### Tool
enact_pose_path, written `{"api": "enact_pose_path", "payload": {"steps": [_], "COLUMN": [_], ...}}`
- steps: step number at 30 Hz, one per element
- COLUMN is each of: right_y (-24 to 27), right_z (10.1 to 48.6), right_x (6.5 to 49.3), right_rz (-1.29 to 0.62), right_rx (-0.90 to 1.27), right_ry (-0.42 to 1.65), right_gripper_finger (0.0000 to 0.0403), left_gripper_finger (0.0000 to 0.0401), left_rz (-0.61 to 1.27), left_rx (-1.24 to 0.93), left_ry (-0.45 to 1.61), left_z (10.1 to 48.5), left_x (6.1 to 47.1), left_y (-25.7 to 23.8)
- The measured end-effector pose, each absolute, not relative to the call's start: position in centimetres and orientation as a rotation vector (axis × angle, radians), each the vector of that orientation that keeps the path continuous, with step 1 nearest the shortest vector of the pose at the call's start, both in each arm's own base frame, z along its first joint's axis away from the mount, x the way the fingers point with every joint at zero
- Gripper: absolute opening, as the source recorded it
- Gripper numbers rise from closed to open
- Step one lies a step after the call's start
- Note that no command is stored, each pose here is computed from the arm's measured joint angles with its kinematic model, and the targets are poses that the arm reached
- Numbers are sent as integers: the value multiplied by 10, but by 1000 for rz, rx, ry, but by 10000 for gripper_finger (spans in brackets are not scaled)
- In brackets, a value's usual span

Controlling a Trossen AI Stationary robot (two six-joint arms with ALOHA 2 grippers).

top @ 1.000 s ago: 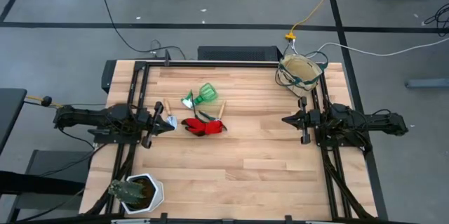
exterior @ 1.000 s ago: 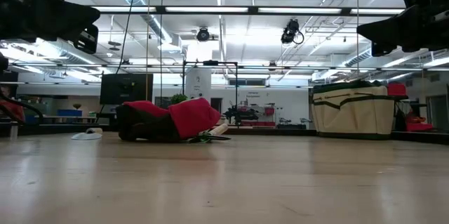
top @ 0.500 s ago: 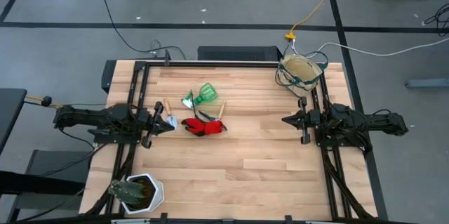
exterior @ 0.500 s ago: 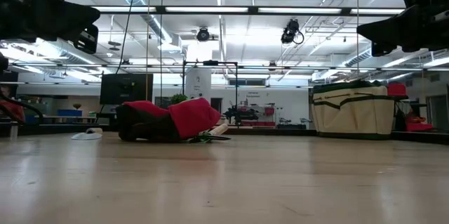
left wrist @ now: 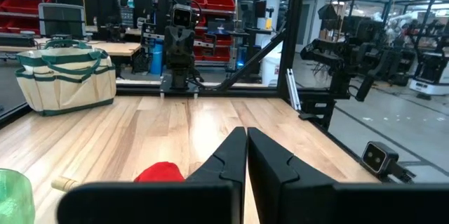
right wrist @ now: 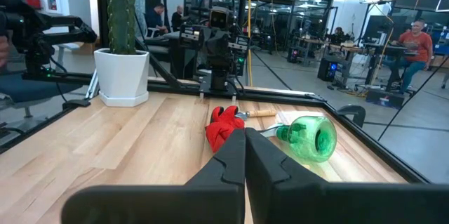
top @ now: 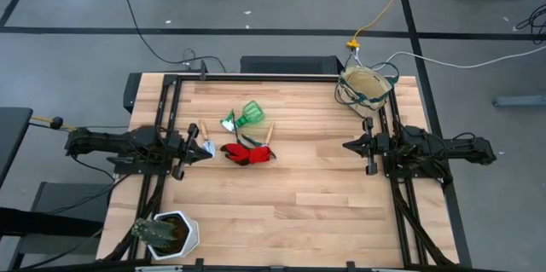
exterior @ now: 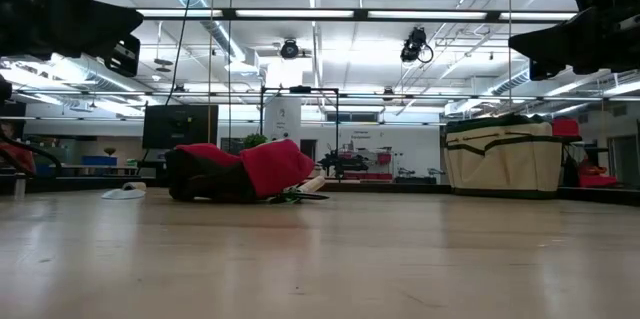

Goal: Pick & Place Garden tools in Gardening bag
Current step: Put the left brown trowel into the gardening bag

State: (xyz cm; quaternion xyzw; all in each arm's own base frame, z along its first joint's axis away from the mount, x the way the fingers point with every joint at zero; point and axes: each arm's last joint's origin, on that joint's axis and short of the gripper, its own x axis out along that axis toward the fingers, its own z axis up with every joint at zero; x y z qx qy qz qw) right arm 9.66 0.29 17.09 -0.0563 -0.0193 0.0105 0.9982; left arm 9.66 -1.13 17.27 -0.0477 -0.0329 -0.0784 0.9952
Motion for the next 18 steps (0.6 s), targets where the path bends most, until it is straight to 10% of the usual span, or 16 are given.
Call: {"api": "enact_pose_path", "payload": {"steps": [18], "right_y": [3], "right_z": [171], "right_x": [97], "right_rz": [21], "right_rx": [-113], "right_ry": [-39], "right_gripper_finger": [4], "left_gripper_finger": [20], "left_rz": [-48], "left_rx": [-107], "left_ry": [-171], "left_z": [207], "left_x": [88], "left_y": [-7]}}
